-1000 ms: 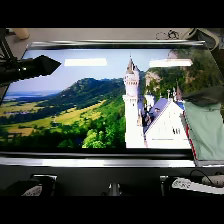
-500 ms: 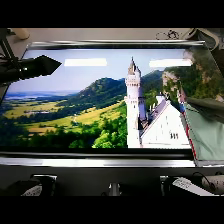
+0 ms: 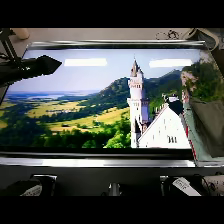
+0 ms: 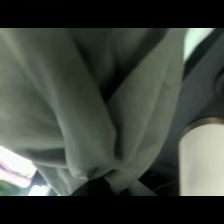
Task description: Fold the shirts.
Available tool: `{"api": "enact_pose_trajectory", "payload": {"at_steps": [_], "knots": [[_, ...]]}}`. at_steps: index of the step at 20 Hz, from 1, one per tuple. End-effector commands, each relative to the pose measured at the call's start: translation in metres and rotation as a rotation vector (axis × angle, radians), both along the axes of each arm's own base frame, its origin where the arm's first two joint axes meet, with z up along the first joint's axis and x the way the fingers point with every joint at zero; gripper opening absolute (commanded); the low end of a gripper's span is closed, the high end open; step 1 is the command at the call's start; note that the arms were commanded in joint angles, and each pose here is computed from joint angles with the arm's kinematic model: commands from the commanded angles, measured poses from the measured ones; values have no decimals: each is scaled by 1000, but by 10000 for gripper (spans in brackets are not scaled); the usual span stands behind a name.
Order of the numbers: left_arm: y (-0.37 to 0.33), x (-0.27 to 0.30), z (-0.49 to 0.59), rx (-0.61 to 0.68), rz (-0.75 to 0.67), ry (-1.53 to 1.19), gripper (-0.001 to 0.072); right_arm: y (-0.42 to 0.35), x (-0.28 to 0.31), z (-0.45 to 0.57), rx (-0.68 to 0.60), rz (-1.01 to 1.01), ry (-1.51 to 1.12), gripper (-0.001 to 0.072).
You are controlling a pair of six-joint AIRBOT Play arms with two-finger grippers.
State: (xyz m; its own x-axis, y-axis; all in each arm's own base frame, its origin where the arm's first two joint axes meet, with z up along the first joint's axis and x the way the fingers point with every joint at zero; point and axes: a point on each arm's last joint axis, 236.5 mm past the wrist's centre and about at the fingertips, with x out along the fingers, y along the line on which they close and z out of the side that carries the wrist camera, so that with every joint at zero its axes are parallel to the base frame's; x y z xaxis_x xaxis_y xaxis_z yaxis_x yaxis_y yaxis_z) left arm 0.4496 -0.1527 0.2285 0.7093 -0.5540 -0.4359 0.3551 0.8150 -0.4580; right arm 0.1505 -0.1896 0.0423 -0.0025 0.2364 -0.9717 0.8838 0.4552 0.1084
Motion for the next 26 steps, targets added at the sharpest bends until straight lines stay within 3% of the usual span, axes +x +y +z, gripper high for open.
{"api": "enact_pose_trajectory", "payload": {"at_steps": [1,2,3,5,8,10,11,12,13,14,15,16,19,26], "knots": [[0,1,1,0,1,-4,29,-7,-15,-17,-40,7,58,61],[0,1,1,0,1,-4,29,-9,-13,-19,-47,7,51,407],[0,0,1,0,0,-3,29,-13,-5,-19,-62,34,7,684],[-2,-2,-1,22,-20,-9,28,-26,8,-6,-120,73,-53,691],[5,-2,-8,118,-34,-10,25,-76,82,74,-418,129,-337,662],[31,8,-28,329,30,39,25,-71,164,153,-648,266,-585,657],[53,12,-45,495,81,98,25,-42,204,181,-710,378,-682,604],[72,12,-61,639,132,164,26,2,236,190,-719,496,-743,600],[85,9,-77,741,170,238,31,47,256,183,-684,591,-751,600],[83,3,-93,769,163,301,128,88,268,165,-633,667,-717,606],[73,-8,-114,743,146,388,441,129,273,138,-550,734,-653,645],[63,-22,-136,711,133,487,673,162,268,108,-444,787,-568,688],[52,-48,-188,715,87,589,675,232,236,28,-83,881,-297,692],[58,-47,-203,722,118,589,664,236,243,13,-100,899,-274,686]]}}
